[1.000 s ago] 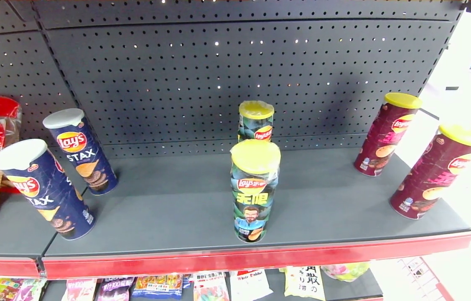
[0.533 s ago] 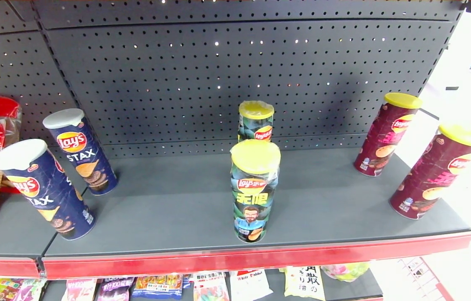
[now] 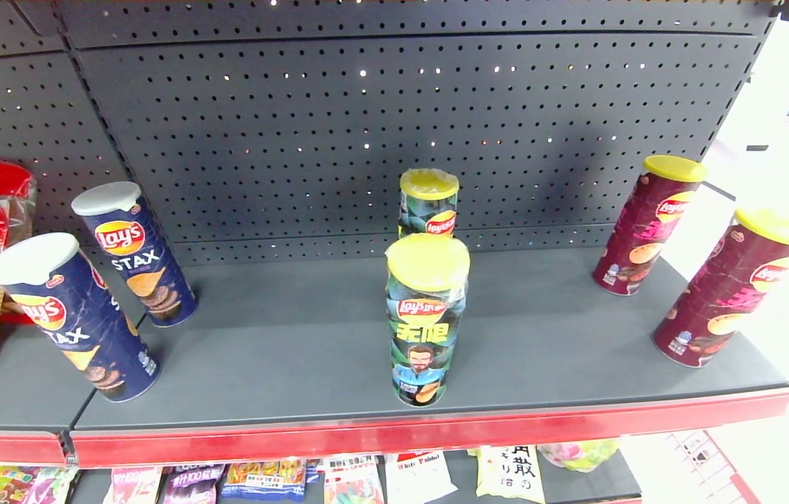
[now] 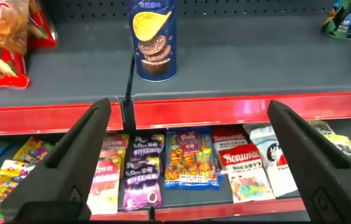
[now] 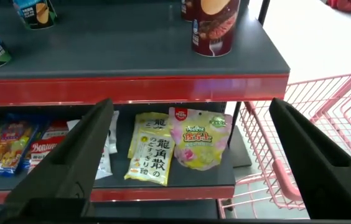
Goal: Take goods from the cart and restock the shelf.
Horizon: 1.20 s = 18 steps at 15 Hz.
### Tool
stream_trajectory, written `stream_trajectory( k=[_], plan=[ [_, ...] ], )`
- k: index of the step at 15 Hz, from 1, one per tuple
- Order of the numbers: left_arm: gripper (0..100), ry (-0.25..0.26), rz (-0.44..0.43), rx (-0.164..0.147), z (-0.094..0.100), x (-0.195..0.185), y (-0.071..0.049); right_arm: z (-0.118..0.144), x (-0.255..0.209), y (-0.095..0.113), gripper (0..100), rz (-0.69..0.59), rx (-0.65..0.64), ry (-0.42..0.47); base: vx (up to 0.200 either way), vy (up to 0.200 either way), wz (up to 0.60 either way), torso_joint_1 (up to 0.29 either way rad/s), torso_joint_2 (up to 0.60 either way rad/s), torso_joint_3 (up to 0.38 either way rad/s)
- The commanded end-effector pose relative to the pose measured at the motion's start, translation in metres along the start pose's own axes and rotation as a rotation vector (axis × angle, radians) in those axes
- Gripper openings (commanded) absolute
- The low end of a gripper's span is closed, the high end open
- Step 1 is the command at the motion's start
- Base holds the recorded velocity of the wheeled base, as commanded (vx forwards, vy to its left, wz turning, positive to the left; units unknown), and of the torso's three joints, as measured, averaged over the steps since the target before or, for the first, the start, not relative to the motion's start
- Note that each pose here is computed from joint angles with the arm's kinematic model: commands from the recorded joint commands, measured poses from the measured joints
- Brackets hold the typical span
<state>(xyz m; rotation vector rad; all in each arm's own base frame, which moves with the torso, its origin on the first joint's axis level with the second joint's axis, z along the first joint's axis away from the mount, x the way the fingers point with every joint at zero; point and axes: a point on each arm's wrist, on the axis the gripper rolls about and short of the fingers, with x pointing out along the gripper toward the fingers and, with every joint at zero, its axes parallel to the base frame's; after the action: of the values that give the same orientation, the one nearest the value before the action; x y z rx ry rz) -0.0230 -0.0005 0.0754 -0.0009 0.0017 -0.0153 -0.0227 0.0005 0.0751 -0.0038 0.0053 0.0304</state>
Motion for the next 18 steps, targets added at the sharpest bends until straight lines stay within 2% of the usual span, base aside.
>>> stream_trajectory(
  k=[1, 2, 14, 16, 18],
  plan=[
    [100, 0.001, 0.0, 0.001, 0.0, 0.0001, 0.0, -0.0001, -0.0001, 0.0, 100, 0.002, -0.001, -0.001, 0.0, 0.0, 0.6, 0.002, 0.01, 0.002],
    [100, 0.001, 0.0, 0.001, 0.0, 0.0001, 0.0, 0.0, -0.0001, 0.0, 100, 0.002, -0.001, -0.002, 0.0, 0.0, 0.6, 0.002, 0.0, -0.002],
    [100, 0.001, 0.0, 0.001, 0.0, 0.0001, 0.0, 0.0, -0.0001, 0.0, 100, 0.0, -0.002, -0.002, 0.0, 0.0, 0.0, 0.0, 0.0, 0.0],
    [100, 0.001, 0.0, 0.001, 0.0, 0.0001, 0.0, 0.0, -0.0001, 0.0, 100, 0.0, -0.002, -0.002, 0.0, 0.0, -0.6, 0.002, 0.0, 0.002],
    [100, 0.001, 0.002, 0.001, 0.0, 0.0001, 0.0, 0.0, -0.0001, 0.0, 100, 0.0, -0.002, -0.002, 0.0, 0.0, 0.0, 0.0, 0.0, 0.0]
  ],
)
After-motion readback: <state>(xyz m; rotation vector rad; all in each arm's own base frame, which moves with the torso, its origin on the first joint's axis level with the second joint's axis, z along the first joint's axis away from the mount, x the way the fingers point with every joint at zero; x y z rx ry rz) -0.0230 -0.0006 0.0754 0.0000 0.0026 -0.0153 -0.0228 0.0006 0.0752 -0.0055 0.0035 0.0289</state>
